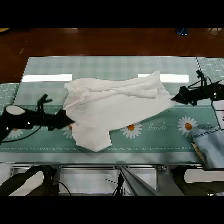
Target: Fold the shirts.
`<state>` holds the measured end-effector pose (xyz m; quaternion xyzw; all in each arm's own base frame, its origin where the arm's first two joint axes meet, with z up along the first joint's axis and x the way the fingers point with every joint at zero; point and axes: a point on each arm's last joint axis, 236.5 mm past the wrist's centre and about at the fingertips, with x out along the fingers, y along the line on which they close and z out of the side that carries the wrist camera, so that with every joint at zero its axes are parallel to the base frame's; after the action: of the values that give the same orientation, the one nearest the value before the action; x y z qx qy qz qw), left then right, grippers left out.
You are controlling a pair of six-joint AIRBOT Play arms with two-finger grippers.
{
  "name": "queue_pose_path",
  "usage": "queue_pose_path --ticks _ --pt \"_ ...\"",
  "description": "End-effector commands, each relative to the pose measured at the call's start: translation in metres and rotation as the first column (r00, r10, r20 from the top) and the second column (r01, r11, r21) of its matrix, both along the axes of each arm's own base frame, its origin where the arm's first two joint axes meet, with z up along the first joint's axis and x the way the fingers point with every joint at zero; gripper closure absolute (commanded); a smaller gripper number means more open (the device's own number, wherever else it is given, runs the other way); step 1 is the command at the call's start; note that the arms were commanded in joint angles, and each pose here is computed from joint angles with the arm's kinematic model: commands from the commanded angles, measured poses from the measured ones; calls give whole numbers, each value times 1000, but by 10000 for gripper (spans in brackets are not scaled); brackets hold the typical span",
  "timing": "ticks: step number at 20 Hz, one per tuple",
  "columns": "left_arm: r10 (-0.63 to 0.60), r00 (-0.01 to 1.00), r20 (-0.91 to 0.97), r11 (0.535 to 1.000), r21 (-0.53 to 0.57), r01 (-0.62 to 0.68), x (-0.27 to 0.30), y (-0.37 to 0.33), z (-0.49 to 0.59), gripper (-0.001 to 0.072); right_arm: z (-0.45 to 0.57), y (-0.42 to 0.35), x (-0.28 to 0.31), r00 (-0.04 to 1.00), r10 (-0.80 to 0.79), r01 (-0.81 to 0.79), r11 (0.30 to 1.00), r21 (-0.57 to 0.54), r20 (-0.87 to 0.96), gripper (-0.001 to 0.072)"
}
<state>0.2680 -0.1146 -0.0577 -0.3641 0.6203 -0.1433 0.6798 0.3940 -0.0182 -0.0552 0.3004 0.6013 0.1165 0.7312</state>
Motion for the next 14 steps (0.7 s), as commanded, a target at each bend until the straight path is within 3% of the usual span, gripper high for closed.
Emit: queue_pose_path --ticks 1,4,7,10,12,14 --pt "-32 965 260 999 8 31 58 2 92 680 97 3 30 972 80 -77 997 -20 222 677" --pt "-24 777 630 1000 13 21 98 -1 254 680 250 10 61 803 18 8 999 -41 596 677" --pt "-50 414 909 998 62 -16 72 -6 438 680 416 18 36 475 -23 141 989 -50 880 677" --pt "-68 24 997 994 70 -86 -3 -12 581 680 537 33 -35 175 4 249 967 -49 984 677" --pt "-109 -124 986 990 96 -107 -52 -19 626 680 579 41 -86 76 34 322 945 -57 997 677" --pt "-124 -200 972 987 101 -123 -91 -25 648 681 596 40 -125 39 35 404 913 -47 999 677"
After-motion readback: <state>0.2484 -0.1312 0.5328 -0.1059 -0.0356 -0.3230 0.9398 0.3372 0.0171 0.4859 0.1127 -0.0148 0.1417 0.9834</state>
